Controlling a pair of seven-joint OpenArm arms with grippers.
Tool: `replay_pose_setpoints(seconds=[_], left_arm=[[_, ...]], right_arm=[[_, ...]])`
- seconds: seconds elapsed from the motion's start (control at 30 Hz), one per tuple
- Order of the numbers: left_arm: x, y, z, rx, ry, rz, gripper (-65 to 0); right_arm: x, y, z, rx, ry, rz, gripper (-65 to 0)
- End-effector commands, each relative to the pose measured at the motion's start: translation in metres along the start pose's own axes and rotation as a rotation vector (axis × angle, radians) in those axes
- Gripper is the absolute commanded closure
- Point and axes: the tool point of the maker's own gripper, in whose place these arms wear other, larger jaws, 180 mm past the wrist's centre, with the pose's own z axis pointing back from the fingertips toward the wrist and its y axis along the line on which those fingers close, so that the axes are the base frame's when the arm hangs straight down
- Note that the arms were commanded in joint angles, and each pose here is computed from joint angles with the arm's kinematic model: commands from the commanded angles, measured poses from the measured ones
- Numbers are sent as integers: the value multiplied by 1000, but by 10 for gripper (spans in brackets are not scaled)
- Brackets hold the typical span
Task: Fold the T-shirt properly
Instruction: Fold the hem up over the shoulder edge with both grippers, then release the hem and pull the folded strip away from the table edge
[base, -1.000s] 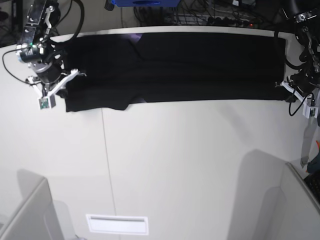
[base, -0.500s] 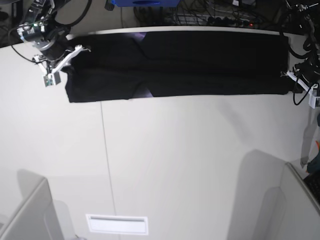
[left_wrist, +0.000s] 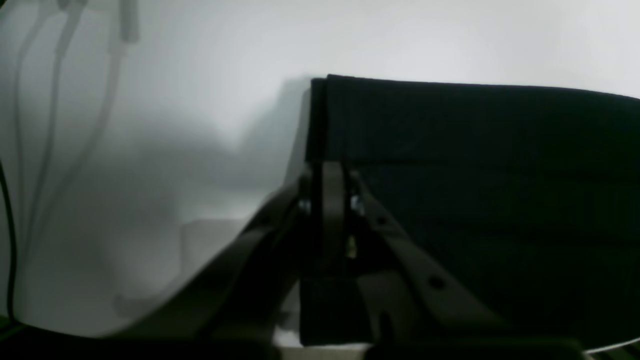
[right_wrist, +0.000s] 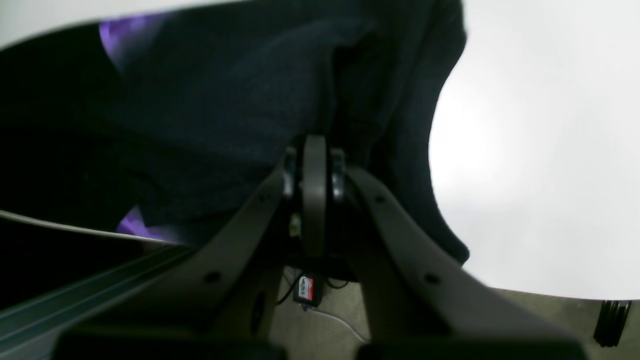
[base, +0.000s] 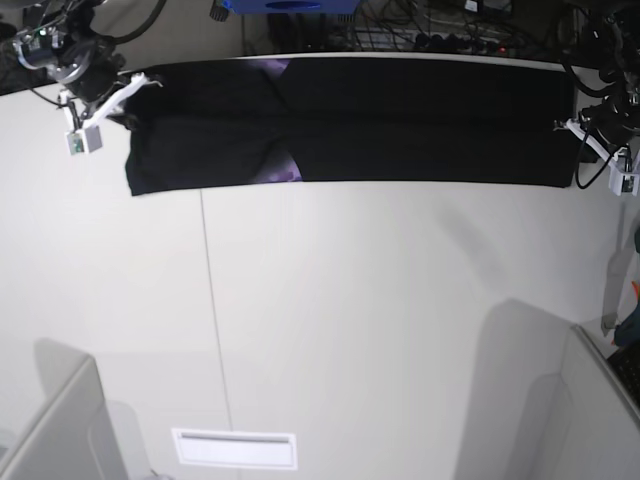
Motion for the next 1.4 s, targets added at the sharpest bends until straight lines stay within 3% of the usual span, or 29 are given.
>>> replay_pose_setpoints(seconds=[0.0, 0.53, 0.57, 0.67, 0.73, 0.8, 0.9, 0.97, 1.03, 1.1, 1.13, 1.37], left_arm=[[7, 6, 5, 16, -19, -12, 0], [6, 9, 5, 27, -15, -5, 0], [6, 10, 6, 28, -16, -5, -26], [6, 10, 6, 28, -16, -5, -247], [6, 11, 6, 30, -17, -6, -382], [9, 12, 8, 36, -28, -3, -467], [10, 22, 15, 57, -56, 41, -517], [8, 20, 16, 58, -74, 72, -494], [10, 9, 18, 43, -93, 77, -385], [7, -1, 16, 25, -103, 100, -142], [5, -3, 14, 22, -101, 111, -8], [-29, -28, -25, -70, -3, 192, 0]], right_arm=[[7, 3, 2, 9, -31, 12, 0], [-11, -6, -2, -67, 29, -32, 0], [-12, -6, -2, -67, 31, -32, -39], [-11, -7, -1, -69, 26, -33, -200], [-11, -10, 0, -78, 22, -37, -215], [-10, -19, 6, -108, 12, -52, -215], [-2, -25, 12, -113, -30, -26, -215], [9, -10, 9, -38, -83, 75, -212], [13, 3, 3, 4, -93, 100, -159], [14, 14, -8, 32, -66, 138, -15], [12, 18, -13, 34, -39, 159, 0], [-12, 10, -54, -6, 111, 174, 0]])
